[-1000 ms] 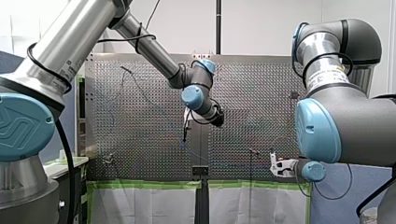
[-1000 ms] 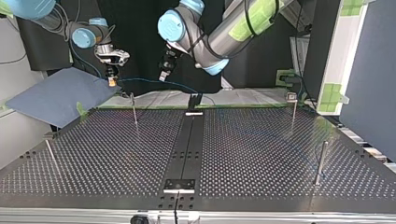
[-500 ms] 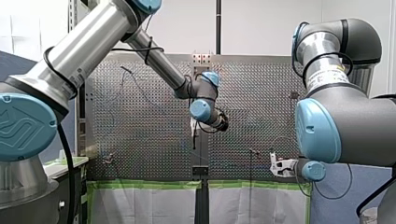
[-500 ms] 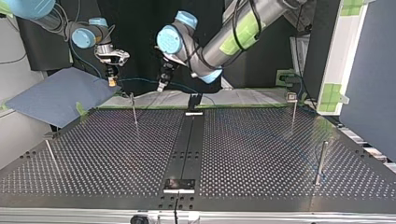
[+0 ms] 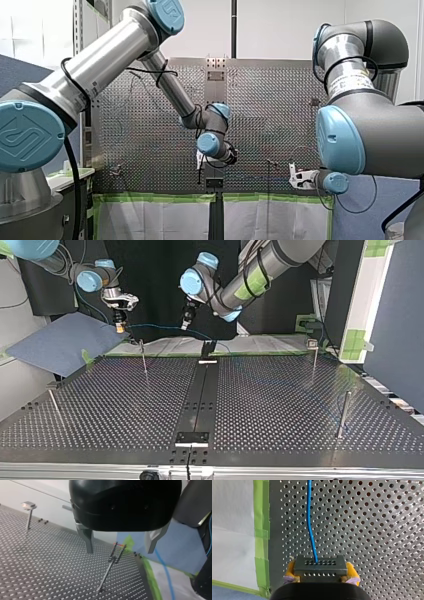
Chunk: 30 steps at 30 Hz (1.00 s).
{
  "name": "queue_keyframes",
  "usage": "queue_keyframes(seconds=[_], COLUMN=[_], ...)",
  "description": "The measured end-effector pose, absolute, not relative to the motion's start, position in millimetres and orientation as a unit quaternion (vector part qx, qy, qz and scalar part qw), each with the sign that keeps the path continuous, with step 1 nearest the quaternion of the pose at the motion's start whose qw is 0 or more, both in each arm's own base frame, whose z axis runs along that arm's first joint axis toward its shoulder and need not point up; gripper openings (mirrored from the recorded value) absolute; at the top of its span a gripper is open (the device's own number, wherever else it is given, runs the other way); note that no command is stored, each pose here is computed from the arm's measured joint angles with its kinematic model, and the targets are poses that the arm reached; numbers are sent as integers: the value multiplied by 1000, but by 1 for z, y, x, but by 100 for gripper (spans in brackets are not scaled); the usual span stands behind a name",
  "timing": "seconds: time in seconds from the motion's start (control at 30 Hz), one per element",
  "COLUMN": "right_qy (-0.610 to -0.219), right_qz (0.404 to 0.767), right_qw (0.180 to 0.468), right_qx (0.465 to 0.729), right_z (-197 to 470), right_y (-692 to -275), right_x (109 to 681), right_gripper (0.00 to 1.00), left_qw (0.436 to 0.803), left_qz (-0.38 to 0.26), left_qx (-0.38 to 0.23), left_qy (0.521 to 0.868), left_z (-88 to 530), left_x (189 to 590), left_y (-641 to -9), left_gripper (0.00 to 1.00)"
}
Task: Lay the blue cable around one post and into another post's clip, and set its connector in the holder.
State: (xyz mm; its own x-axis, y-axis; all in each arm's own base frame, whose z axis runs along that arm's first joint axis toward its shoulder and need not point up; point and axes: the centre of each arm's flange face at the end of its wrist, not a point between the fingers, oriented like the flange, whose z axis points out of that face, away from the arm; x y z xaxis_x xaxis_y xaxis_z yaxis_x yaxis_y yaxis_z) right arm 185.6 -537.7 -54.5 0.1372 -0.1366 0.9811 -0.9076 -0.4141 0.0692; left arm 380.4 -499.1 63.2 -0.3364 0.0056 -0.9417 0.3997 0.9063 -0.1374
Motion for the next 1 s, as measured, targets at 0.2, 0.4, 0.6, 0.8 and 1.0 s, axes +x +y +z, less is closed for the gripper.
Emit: queue_keyframes(seconds=[0.2,0.4,0.6,0.8,1.0], right_qy=[-396,-395,-395,-395,-394], right_qz=[524,524,525,525,525], right_qw=[369,368,368,368,368], right_qx=[658,658,658,658,658], right_z=[-54,-54,-53,-53,-53], right_y=[-538,-538,-538,-538,-538], right_x=[186,187,187,187,188], right_gripper=[0,0,0,0,0], left_qw=[562,568,573,576,581], left_qz=[-183,-184,-185,-178,-163], left_qx=[137,141,140,135,138], left_qy=[795,790,786,786,785], left_z=[40,17,-9,-41,-72], left_x=[379,380,382,381,380], left_y=[-506,-512,-515,-511,-504], left_gripper=[100,100,100,100,100])
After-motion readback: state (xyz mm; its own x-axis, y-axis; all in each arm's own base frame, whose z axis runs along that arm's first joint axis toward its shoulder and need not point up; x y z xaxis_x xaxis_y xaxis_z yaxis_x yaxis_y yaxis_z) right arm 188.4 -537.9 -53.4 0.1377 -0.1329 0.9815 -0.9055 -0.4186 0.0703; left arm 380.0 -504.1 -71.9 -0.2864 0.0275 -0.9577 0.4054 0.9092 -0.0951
